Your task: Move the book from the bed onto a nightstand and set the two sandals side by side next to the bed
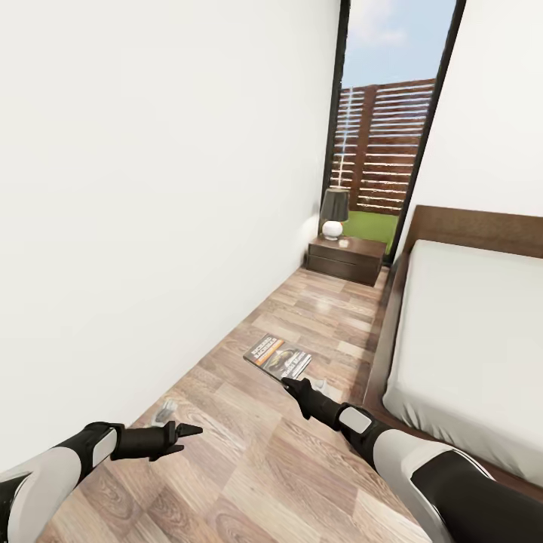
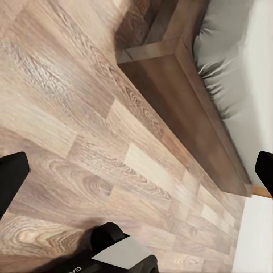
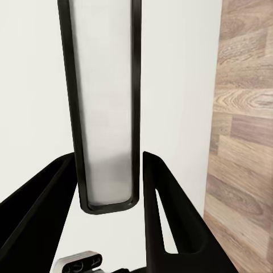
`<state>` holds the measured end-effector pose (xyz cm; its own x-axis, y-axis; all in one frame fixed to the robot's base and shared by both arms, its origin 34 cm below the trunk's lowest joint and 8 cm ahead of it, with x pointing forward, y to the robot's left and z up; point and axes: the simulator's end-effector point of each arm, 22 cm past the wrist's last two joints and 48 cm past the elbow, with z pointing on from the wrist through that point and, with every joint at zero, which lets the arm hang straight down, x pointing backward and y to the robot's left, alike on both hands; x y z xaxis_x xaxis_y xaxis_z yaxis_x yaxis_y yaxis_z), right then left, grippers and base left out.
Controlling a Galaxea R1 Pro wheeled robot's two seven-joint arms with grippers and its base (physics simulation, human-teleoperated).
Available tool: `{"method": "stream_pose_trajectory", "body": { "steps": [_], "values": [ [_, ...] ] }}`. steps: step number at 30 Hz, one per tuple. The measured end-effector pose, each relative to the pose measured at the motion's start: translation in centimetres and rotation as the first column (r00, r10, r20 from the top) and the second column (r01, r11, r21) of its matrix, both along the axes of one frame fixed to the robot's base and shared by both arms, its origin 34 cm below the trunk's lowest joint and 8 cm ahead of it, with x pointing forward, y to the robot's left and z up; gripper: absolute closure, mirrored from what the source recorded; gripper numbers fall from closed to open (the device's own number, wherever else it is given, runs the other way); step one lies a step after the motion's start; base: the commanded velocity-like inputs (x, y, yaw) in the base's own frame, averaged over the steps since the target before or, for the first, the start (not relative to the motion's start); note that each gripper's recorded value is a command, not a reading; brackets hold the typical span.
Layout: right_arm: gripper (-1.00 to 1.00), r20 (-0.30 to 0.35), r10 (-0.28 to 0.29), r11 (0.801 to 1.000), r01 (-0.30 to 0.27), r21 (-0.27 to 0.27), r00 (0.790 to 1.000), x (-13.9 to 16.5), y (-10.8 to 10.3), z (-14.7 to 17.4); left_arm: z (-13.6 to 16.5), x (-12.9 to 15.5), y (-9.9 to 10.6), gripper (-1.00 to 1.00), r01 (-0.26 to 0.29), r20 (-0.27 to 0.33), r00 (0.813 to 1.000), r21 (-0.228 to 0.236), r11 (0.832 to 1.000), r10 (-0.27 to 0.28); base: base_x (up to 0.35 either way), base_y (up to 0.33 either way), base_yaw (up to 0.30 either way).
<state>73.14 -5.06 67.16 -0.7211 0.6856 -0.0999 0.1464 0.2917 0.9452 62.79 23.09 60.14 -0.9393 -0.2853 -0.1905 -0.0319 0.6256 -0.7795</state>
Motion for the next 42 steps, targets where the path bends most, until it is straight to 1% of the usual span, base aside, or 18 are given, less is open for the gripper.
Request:
{"method": "stream_pose_trajectory", "body": {
  "steps": [7, 20, 42],
  "values": [
    [1.0, 0.0, 0.003, 1.0, -0.003, -0.003, 1.0, -0.04, 0.03, -0.04, 0.0, 0.01, 0.01, -1.0, 0.0, 0.0, 1.0, 0.0, 1.0, 0.0, 0.1, 0.071, -0.003],
    [1.0, 0.001, 0.002, 1.0, -0.002, 0.001, 1.0, -0.02, 0.03, 0.03, -0.03, -0.01, -0.02, -1.0, 0.001, 0.0, 1.0, 0.001, 1.0, -0.001, 0.092, 0.009, -0.014],
    [1.0, 0.001, 0.002, 1.0, -0.002, 0.001, 1.0, -0.03, 0.04, 0.03, 0.0, 0.01, 0.0, -1.0, 0.0, 0.0, 1.0, 0.0, 1.0, 0.0, 0.09, 0.088, -0.17]
  ]
}}
